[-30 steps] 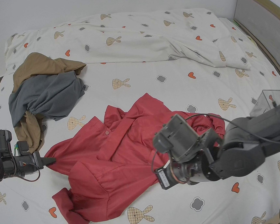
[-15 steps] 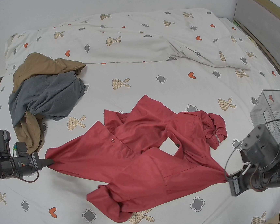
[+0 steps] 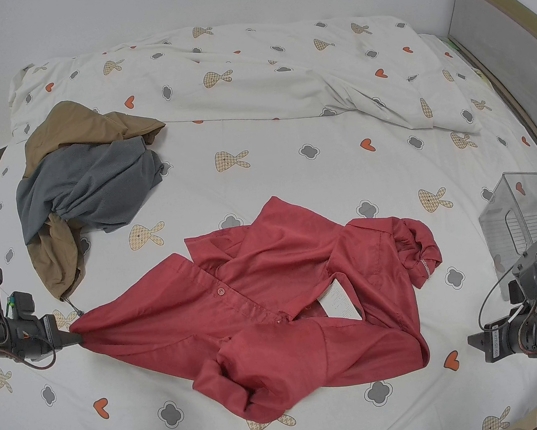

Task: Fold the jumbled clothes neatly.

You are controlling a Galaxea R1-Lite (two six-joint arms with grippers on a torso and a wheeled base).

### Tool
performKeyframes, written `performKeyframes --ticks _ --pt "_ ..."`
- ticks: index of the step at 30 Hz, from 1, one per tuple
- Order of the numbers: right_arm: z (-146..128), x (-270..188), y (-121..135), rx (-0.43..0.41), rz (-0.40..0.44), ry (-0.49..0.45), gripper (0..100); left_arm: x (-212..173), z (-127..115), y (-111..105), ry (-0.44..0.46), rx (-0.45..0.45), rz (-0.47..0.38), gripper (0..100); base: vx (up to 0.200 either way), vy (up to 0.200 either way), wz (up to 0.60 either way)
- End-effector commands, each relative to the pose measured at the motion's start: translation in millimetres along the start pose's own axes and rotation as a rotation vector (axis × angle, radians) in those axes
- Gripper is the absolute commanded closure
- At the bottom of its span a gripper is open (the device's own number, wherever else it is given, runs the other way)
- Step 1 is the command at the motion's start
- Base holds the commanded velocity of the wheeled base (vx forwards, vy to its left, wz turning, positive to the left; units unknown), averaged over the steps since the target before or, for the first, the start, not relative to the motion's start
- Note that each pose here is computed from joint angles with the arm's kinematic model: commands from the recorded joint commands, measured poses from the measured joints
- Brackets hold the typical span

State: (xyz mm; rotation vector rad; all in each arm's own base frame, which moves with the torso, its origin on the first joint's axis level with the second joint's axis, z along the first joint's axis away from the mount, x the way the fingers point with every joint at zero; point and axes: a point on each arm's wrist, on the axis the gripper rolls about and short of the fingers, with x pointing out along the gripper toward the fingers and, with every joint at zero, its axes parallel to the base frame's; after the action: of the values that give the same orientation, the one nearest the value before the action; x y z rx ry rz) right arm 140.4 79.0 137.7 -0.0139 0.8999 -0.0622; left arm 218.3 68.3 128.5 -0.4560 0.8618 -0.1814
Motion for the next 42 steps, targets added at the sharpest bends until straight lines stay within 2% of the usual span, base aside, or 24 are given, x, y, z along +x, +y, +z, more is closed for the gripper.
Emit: performKeyframes --ticks 1,5,8,11,12,13,14,15,16,17,18,21,22,23,30,38,39,42 --pt "0.6 -2.1 3.8 -0.012 0.023 -0.012 0 -5.2 -6.3 0.9 0.004 0.005 0.008 0 0.000 0.000 0.00" --pt "19.4 -14.1 12.7 0.006 0.075 -0.083 0 -9.6 -4.4 -2.1 -0.016 0.016 0.005 0 0.000 0.000 0.00" --pt "49.0 -27.7 28.9 0.026 0.138 -0.165 0 -9.9 -5.1 -6.6 -0.015 0.029 -0.005 0 0.000 0.000 0.00" --pt "68.8 -19.4 61.0 -0.013 0.175 -0.162 0 -11.8 -4.2 -8.6 -0.024 0.033 -0.007 0 0.000 0.000 0.00" --pt "68.8 -19.4 61.0 -0.013 0.175 -0.162 0 -12.7 -1.6 -9.4 -0.037 0.035 -0.007 0 0.000 0.000 0.00" --pt "80.8 -9.1 92.1 -0.054 0.198 -0.155 0 -13.8 1.3 -10.6 -0.048 0.042 -0.010 0 0.000 0.000 0.00" --pt "86.0 -3.0 109.1 -0.074 0.210 -0.152 0 -14.3 5.6 -13.5 -0.058 0.056 -0.019 0 0.000 0.000 0.00" --pt "87.3 -1.1 113.9 -0.079 0.213 -0.150 0 -14.3 6.7 -14.4 -0.060 0.061 -0.021 0 0.000 0.000 0.00" --pt "91.6 10.5 140.5 -0.110 0.228 -0.140 0 -10.0 11.8 -22.5 -0.056 0.093 -0.054 0 0.000 0.000 0.00" --pt "91.6 10.5 140.5 -0.110 0.228 -0.140 0 -10.0 11.8 -22.5 -0.056 0.093 -0.054 0 0.000 0.000 0.00" --pt "90.6 25.4 171.9 -0.152 0.245 -0.124 0 -2.6 18.9 -31.6 -0.044 0.120 -0.113 0 0.000 0.000 0.00" --pt "85.1 38.2 203.5 -0.208 0.265 -0.112 0 13.4 26.6 -39.3 -0.011 0.137 -0.216 0 0.000 0.000 0.00" --pt "84.5 38.2 204.8 -0.214 0.266 -0.112 0 14.5 26.5 -39.7 -0.008 0.137 -0.220 0 0.000 0.000 0.00" --pt "80.9 43.1 217.2 -0.258 0.277 -0.111 0 26.5 29.9 -41.2 0.008 0.140 -0.277 0 0.000 0.000 0.00" --pt "77.0 56.7 239.4 -0.307 0.315 -0.083 0 79.2 34.4 -44.7 0.062 0.144 -0.430 0 0.000 0.000 0.00" --pt "59.7 68.7 249.0 -0.359 0.326 -0.021 0 118.1 30.4 -43.2 0.150 0.101 -0.441 0 0.000 0.000 0.00" --pt "57.9 69.5 250.0 -0.365 0.323 -0.014 100 119.7 29.6 -43.4 0.156 0.100 -0.441 0 0.000 0.000 0.00" --pt "55.3 72.8 250.0 -0.372 0.310 0.003 100 123.8 27.9 -42.4 0.169 0.092 -0.439 0 0.000 0.000 0.00"
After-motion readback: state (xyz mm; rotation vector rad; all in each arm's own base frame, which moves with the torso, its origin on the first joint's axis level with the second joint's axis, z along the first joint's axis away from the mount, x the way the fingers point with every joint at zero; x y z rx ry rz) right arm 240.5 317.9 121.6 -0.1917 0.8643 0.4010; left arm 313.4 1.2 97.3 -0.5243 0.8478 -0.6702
